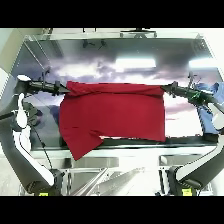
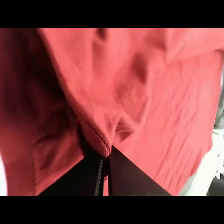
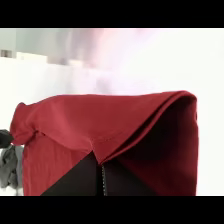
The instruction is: Fold the shirts.
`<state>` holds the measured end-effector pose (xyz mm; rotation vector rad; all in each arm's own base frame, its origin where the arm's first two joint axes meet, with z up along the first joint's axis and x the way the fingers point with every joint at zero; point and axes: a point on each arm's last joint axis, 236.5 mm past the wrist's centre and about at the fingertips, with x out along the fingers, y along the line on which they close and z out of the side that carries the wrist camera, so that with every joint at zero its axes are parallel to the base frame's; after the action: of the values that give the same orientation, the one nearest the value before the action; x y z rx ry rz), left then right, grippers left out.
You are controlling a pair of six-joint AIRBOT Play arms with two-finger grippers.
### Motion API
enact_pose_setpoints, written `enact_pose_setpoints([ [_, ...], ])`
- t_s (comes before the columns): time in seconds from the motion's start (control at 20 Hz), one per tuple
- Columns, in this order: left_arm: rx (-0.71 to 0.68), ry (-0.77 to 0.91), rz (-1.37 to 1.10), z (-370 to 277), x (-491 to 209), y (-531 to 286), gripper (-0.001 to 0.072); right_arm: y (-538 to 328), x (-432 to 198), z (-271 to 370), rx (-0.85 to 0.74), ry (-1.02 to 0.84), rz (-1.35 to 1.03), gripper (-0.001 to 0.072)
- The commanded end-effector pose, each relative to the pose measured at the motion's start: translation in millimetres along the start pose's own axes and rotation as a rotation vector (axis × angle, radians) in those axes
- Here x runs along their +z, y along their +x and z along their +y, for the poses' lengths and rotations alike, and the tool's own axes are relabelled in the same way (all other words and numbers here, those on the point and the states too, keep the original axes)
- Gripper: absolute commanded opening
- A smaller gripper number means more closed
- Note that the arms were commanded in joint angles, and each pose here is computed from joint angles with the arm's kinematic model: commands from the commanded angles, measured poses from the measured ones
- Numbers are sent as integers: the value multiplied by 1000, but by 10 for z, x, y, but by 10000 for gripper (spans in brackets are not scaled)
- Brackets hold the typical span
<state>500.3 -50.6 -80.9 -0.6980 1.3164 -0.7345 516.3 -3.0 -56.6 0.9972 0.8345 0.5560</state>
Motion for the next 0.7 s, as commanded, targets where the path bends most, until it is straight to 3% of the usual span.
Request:
enact_pose_setpoints([
  [0.0, 63, -50, 79, 238, -259, 72, 8, -35, -55, -67, -23, 25, 25, 15],
  [0.3, 105, -19, 22, 183, -122, -55, 9, -99, -133, -103, -28, 62, 60, 16],
  [0.65, 120, -16, -7, 231, -56, -76, 10, -152, -252, -500, -198, 37, 109, 15],
])
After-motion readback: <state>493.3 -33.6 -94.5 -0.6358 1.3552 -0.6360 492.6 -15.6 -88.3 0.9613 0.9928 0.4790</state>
